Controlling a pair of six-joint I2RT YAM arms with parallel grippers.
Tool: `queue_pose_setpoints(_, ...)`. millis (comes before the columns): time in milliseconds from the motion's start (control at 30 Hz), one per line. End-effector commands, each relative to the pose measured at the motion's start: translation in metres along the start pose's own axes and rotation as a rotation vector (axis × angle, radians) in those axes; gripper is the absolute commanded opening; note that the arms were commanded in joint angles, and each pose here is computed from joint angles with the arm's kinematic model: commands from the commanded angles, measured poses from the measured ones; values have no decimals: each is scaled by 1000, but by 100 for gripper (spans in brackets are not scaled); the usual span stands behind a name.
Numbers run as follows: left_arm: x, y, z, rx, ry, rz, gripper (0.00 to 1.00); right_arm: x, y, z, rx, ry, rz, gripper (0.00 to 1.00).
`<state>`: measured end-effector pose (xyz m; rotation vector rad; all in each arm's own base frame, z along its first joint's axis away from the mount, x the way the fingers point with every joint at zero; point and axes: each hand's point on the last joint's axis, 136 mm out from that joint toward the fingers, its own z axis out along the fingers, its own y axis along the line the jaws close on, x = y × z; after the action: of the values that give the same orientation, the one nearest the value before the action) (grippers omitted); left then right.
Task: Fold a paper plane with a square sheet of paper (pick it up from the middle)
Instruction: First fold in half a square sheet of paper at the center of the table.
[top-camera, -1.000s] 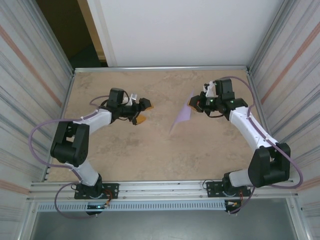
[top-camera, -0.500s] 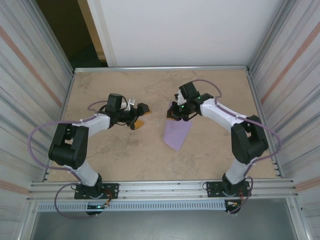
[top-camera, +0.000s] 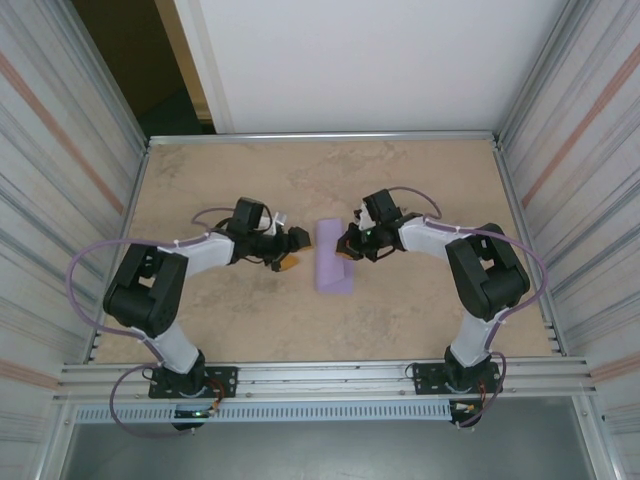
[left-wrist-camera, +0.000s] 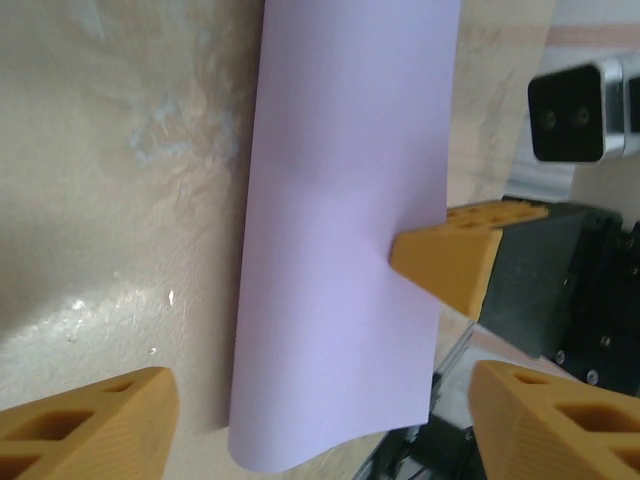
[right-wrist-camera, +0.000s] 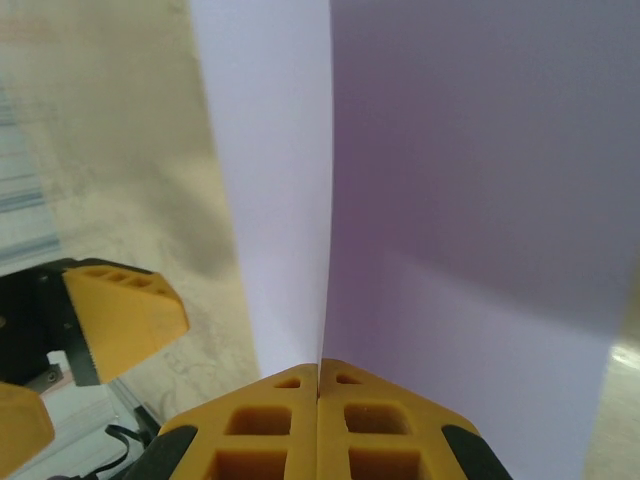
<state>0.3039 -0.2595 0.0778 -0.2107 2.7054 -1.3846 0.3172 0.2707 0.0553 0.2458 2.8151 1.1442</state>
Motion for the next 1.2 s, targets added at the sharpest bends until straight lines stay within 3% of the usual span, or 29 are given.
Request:
queue_pose_setpoints(0,5,-1,10,-63,27,69,71,-6,-2,-2,-15,-35,21,0)
queue_pose_setpoints(367,17,3,41,-189,108,113,60,3,-21,1,15,-39,52,3)
queue_pose_setpoints(1167,8,22,65,-337,136,109,37,6,-24,4,5,-24,65,5)
